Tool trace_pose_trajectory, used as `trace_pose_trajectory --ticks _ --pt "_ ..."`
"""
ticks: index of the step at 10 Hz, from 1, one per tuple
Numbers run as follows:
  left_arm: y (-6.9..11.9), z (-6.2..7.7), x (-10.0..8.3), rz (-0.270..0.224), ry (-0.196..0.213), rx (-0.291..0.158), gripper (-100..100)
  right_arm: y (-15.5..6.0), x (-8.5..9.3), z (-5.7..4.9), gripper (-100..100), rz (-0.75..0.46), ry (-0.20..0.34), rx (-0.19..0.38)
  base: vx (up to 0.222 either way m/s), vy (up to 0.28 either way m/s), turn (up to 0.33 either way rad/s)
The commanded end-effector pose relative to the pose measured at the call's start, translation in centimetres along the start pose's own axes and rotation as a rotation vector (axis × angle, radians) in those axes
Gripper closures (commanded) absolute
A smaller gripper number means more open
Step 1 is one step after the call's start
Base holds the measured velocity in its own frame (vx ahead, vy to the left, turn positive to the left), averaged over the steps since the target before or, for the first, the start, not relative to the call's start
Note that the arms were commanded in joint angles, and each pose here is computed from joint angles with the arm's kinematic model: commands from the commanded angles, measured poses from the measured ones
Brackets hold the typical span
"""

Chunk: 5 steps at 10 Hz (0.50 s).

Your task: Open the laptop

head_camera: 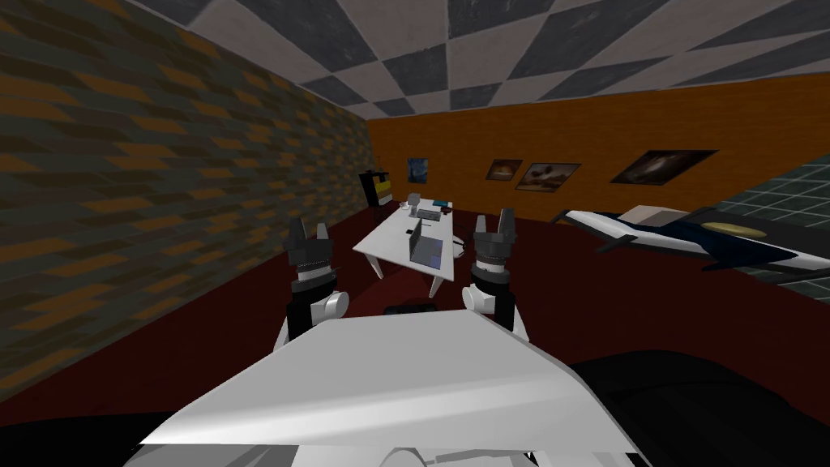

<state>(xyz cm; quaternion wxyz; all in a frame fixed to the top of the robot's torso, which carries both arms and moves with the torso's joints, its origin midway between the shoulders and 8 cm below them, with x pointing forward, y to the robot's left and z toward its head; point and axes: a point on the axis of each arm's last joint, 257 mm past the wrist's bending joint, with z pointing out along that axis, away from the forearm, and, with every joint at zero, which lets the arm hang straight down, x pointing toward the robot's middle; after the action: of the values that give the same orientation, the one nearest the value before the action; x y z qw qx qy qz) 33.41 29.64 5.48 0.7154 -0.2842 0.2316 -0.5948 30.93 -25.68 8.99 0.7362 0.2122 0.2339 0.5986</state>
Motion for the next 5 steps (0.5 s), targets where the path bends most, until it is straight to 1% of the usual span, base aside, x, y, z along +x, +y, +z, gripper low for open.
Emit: trace_pose_trajectory --ticks 1,3,4,5 --pt "0.00 0.00 0.00 0.000 0.000 0.000 0 0.00 0.00 0.00 0 0.000 0.000 0.000 0.000 0.000 0.000" --pt "0.00 0.00 0.00 0.000 0.000 0.000 0 0.00 0.00 0.00 0 0.000 0.000 0.000 0.000 0.000 0.000" --pt "0.00 0.00 0.00 0.000 0.000 0.000 0 -0.60 0.56 -0.21 -100 -0.043 0.046 0.014 0.023 0.034 -0.020" --pt "0.02 -0.01 0.00 0.000 0.000 0.000 0 -0.99 0.78 -0.34 -100 -0.068 0.066 0.024 0.034 0.071 -0.029"
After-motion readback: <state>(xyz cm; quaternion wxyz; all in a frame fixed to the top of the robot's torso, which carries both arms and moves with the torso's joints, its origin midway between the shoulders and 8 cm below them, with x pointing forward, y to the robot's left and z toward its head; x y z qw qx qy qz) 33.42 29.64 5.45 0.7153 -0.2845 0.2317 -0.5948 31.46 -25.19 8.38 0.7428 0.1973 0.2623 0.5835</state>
